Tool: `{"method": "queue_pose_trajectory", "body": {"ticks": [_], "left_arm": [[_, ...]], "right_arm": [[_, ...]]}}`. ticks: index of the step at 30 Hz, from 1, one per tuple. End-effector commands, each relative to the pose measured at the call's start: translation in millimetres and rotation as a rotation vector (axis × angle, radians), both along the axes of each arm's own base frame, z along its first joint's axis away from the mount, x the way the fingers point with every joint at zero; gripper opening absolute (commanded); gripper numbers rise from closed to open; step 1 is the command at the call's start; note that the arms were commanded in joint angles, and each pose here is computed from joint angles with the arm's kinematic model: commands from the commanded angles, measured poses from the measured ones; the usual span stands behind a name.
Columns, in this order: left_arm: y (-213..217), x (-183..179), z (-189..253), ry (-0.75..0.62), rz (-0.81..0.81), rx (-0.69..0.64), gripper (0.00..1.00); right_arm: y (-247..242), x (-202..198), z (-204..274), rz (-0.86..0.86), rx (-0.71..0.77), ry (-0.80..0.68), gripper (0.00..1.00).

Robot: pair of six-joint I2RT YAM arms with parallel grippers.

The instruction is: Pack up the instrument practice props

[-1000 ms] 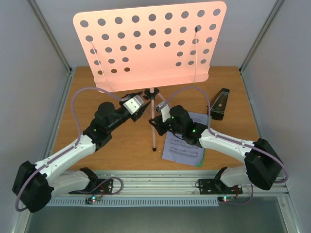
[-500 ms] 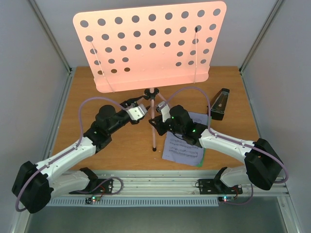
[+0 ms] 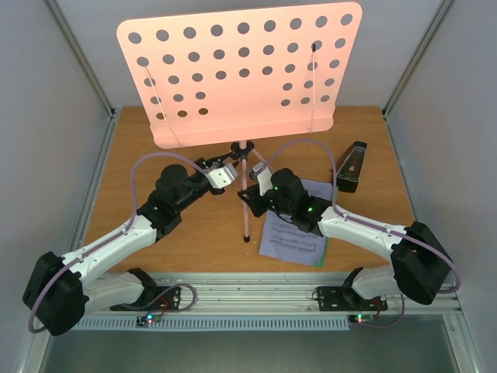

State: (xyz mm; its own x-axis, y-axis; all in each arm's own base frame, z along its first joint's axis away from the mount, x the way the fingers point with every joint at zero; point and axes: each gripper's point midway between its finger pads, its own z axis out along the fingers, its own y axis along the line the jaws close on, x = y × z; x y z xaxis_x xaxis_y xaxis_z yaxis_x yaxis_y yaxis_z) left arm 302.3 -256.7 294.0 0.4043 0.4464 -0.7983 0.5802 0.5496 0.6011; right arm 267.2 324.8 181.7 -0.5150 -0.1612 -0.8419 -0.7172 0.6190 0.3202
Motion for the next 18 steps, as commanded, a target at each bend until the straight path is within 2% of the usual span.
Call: {"method": "queue_pose_trajectory", "body": {"ticks": [1,6,11,14,18], "left_arm": [[-5.0,0.6,27.3,-0.047,-0.017,-0.076,0.25],[-3.1,0.2,27.5,-0.017,-0.01,-0.111,0.08],[-1.9,-1.4,28.6,0.059,-0.014,-0.217,0.04],[0.3,0.3,31.1,0.174,-0.002,-0.338,0.01],[4.3,2.8,29.4,0.393,0.02,-0.558,0.0]], "right_arm": [[8.4,-19.7,3.9,0.074,0.034,0.033,0.01],[7.9,-20.1,3.4,0.073,0.034,0.034,0.01],[7.7,-20.0,3.0,0.072,0.035,0.035,0.01],[7.9,-20.0,2.1,0.072,0.035,0.037,0.01],[8.1,-19.7,1.1,0.071,0.033,0.039,0.01]]}}
